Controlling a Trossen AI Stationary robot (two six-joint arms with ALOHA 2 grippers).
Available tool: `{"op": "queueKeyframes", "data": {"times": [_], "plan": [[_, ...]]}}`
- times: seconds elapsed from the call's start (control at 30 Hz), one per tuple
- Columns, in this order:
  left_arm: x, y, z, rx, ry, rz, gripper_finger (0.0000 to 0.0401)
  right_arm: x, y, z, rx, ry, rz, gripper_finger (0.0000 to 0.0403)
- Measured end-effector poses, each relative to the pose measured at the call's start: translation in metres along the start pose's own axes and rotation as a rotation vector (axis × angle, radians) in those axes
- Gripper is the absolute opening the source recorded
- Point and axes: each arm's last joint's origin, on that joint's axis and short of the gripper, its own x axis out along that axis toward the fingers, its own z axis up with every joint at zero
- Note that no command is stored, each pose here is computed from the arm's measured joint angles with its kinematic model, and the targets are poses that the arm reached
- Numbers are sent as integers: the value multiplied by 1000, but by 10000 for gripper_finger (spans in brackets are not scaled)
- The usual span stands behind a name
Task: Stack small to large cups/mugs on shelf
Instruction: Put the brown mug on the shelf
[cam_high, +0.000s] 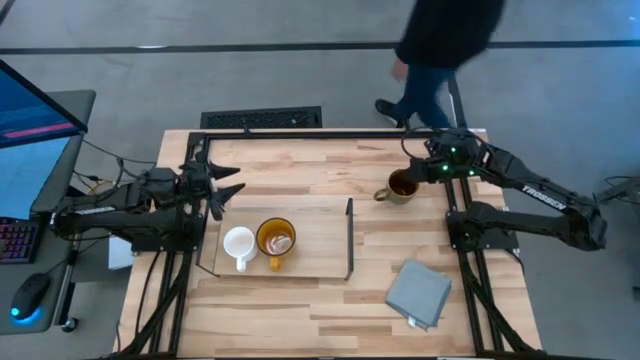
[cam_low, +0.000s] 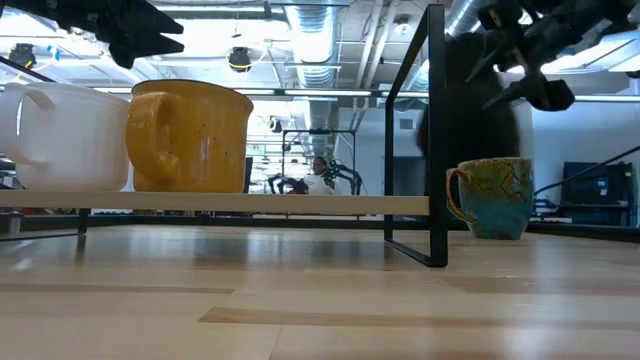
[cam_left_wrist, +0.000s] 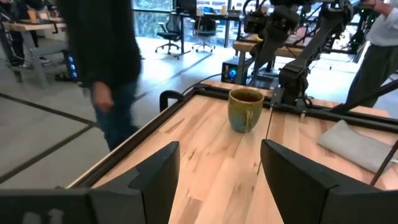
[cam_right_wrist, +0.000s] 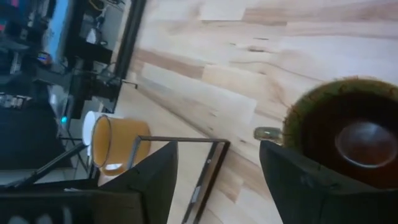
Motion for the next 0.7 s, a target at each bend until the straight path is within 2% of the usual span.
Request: {"op": "queueKeyframes", "data": {"times": [0.2, 0.43, 0.7], "plan": [[0, 0, -1, 3, 15, 2, 215, 0, -7, 1, 49, 2, -69, 249], [0, 0, -4, 5, 38, 4, 215, 7, -25, -5, 108, 67, -323, 249], [0, 1, -9, 20, 96, 9, 215, 26, -31, -1, 137, 131, -427, 249]]}}
